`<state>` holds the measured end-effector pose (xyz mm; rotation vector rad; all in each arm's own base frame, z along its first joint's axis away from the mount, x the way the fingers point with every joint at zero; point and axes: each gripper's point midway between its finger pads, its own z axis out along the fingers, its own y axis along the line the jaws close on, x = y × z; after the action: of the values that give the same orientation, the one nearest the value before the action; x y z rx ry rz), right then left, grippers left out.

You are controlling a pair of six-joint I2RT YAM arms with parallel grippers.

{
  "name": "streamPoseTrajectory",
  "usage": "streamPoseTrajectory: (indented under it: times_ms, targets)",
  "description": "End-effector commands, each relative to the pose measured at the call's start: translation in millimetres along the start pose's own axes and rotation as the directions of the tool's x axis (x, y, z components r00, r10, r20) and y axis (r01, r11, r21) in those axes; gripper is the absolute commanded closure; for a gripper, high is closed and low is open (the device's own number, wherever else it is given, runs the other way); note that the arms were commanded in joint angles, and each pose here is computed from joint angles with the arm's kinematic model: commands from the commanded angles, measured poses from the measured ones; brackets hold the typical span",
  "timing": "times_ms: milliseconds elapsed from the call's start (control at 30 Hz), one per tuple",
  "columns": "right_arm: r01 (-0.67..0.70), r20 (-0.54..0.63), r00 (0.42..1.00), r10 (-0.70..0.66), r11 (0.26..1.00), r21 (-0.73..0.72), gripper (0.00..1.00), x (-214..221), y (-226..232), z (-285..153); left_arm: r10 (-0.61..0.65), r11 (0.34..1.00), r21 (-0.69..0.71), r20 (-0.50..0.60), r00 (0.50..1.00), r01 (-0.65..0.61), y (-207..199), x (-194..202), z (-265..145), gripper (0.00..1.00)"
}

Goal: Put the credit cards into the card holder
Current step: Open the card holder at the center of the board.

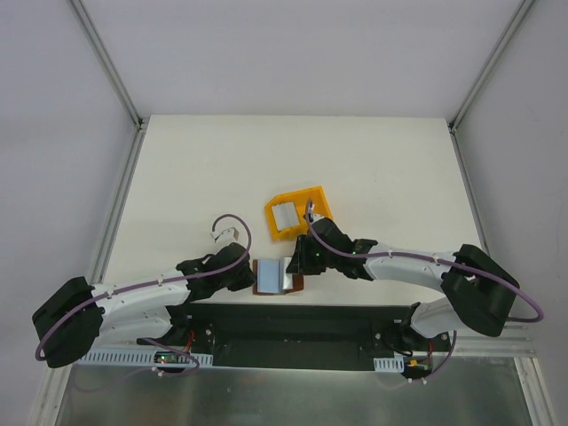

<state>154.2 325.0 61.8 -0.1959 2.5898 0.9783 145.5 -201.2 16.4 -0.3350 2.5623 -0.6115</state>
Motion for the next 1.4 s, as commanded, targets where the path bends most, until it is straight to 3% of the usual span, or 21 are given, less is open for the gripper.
streamPoseTrajectory:
  times_ms: [0,100,233,567,1367]
  targets:
    - [0.044,0.007,0.999,-0.047,0.983,0.181,0.73,-4,-32,-12,0.071,0.997,-0.041,-0.008,0.997,-0.071,15,3,-5,1.0]
    - [0.076,0.011,0.997,-0.083,0.954,0.29,0.73,-6,-52,-22,0.1,0.995,0.024,0.015,0.995,-0.101,-1,-5,-14,1.0]
    - [0.102,-0.011,0.995,-0.104,0.946,0.308,0.73,-4,-55,-22,0.139,0.986,0.089,0.024,0.99,-0.141,-20,-10,-22,1.0]
    - [0.162,-0.023,0.986,-0.164,0.924,0.345,0.73,-12,-42,-21,0.129,0.986,0.104,0.025,0.991,-0.131,-26,-12,-25,1.0]
    - [0.218,0.055,0.973,-0.226,0.968,0.128,0.7,-43,29,-39,0.135,0.973,0.183,0.057,0.989,-0.144,-51,-23,-40,1.0]
